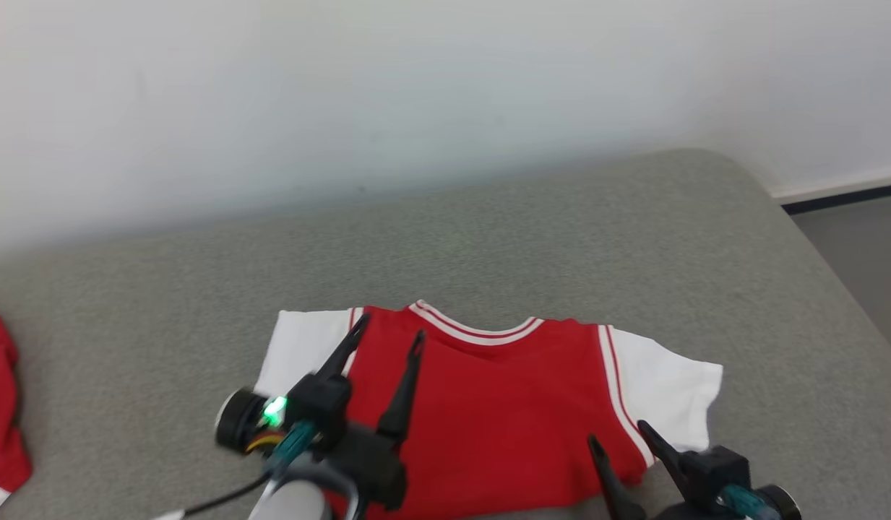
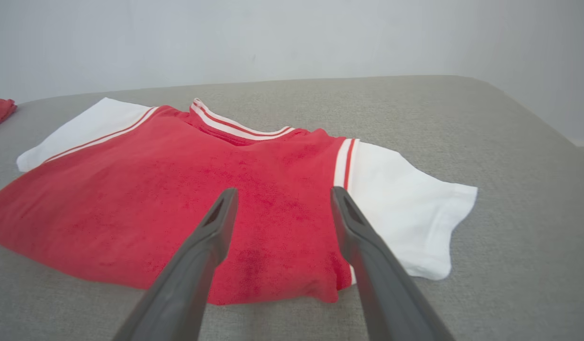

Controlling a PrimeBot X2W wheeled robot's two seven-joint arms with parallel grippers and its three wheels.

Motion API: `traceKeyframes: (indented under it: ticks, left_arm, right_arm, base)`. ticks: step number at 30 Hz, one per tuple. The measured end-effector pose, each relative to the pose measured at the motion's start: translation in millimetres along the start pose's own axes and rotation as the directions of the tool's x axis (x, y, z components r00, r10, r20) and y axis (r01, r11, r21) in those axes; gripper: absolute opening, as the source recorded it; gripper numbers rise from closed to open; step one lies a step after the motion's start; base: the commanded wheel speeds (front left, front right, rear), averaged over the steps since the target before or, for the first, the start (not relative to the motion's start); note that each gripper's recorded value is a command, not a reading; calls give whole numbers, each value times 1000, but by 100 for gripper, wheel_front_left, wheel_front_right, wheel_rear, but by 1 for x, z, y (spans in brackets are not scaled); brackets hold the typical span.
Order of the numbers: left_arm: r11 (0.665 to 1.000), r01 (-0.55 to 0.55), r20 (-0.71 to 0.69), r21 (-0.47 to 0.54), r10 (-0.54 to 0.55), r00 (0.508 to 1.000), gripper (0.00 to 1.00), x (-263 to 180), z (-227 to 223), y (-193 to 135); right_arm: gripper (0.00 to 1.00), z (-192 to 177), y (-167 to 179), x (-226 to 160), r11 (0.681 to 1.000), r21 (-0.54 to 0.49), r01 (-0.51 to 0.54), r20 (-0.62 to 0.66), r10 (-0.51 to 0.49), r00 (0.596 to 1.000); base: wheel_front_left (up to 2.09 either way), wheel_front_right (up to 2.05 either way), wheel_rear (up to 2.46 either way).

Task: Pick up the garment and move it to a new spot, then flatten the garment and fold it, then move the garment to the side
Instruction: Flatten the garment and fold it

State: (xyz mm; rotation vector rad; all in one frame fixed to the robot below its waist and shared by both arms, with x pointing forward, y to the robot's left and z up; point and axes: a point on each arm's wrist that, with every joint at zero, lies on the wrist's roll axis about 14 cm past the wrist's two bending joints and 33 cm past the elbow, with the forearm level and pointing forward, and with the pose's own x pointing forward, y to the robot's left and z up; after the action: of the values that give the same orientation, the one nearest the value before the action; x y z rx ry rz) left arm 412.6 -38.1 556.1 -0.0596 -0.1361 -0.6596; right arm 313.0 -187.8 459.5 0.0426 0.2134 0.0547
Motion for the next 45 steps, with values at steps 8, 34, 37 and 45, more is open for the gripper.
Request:
traceKeyframes:
  ticks: [8, 34, 37, 45]
  left_arm:
    - [970, -240, -25, -27, 240, 971, 100, -79, -15, 59]
    - [775, -631, -193, -1, 619, 761, 100, -230, -56, 135]
    - [758, -653, -207, 6, 640, 740, 100, -237, -59, 140]
    - [746, -666, -203, 19, 655, 728, 100, -240, -58, 146]
  right_arm:
    - [100, 30, 33, 50, 986, -78, -149, -113, 140, 984]
    - [50, -17, 95, 189, 940, -139, -312, -567, 183, 803]
    - [0, -27, 102, 194, 929, -156, -335, -586, 186, 789]
    - [0, 45, 144, 214, 914, -130, -385, -324, 328, 887]
  base:
    - [0, 0, 0]
    - [0, 0, 0]
    - [0, 0, 0]
    - [0, 0, 0]
